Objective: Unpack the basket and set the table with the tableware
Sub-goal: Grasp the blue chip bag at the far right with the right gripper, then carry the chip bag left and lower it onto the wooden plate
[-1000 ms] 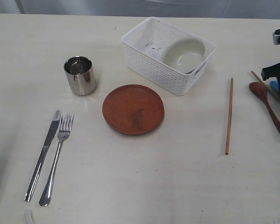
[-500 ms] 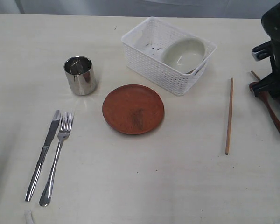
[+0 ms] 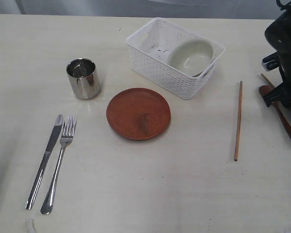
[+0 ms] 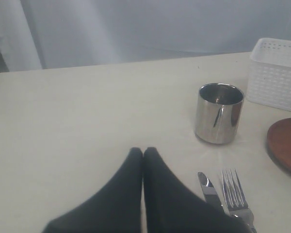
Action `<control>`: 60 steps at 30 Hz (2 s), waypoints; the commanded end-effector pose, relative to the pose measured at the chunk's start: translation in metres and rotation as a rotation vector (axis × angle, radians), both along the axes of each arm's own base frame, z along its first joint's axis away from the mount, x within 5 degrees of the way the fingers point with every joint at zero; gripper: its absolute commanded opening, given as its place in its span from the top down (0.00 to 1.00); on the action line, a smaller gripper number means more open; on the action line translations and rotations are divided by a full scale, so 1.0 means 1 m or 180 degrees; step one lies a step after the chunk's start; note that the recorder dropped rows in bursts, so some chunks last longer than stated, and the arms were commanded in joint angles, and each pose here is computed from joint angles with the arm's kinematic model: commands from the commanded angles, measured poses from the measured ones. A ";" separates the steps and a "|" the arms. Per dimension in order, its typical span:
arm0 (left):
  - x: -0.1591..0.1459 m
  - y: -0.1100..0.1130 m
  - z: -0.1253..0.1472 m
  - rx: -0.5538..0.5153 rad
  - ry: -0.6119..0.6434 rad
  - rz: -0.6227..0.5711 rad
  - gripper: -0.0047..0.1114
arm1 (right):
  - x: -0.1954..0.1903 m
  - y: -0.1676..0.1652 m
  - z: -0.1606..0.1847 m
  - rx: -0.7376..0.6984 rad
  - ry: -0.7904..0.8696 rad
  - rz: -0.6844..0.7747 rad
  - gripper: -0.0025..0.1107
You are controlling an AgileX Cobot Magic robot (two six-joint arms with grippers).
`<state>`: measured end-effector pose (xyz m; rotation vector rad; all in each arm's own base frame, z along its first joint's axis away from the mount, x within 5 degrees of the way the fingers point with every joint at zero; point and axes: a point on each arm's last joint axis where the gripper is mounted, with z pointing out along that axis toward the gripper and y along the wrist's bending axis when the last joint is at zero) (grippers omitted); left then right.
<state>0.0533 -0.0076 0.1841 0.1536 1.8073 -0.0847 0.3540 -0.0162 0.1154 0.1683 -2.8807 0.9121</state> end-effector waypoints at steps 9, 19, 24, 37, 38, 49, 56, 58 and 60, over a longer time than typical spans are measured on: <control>0.000 0.000 0.000 -0.0019 -0.0023 -0.0017 0.96 | 0.000 -0.002 -0.001 -0.0025 -0.0010 0.0026 0.86; 0.000 0.000 0.000 -0.0019 -0.0023 -0.0017 0.96 | -0.001 -0.002 0.010 -0.0063 -0.0001 0.0070 0.98; 0.000 0.000 0.000 -0.0019 -0.0023 -0.0017 0.96 | -0.002 -0.002 0.039 -0.0020 -0.0293 0.0107 0.98; 0.000 0.000 0.000 -0.0019 -0.0023 -0.0017 0.96 | -0.023 0.018 0.128 0.0318 -0.1054 0.0311 0.98; 0.000 0.000 0.000 -0.0019 -0.0023 -0.0017 0.96 | -0.026 0.025 0.133 0.0385 -0.1096 0.0379 0.98; 0.000 0.000 0.000 -0.0019 -0.0023 -0.0017 0.96 | -0.091 0.145 0.181 0.1112 -0.1233 0.1378 0.98; 0.000 0.000 0.000 -0.0012 -0.0025 -0.0019 0.96 | -0.116 0.222 0.152 0.1580 -0.0980 0.1927 0.98; 0.000 0.000 0.000 -0.0012 -0.0025 -0.0019 0.96 | -0.119 0.240 0.138 0.1603 -0.0919 0.2055 0.98; 0.000 0.000 0.000 -0.0012 -0.0025 -0.0019 0.96 | -0.119 0.257 0.124 0.1643 -0.0876 0.2172 0.98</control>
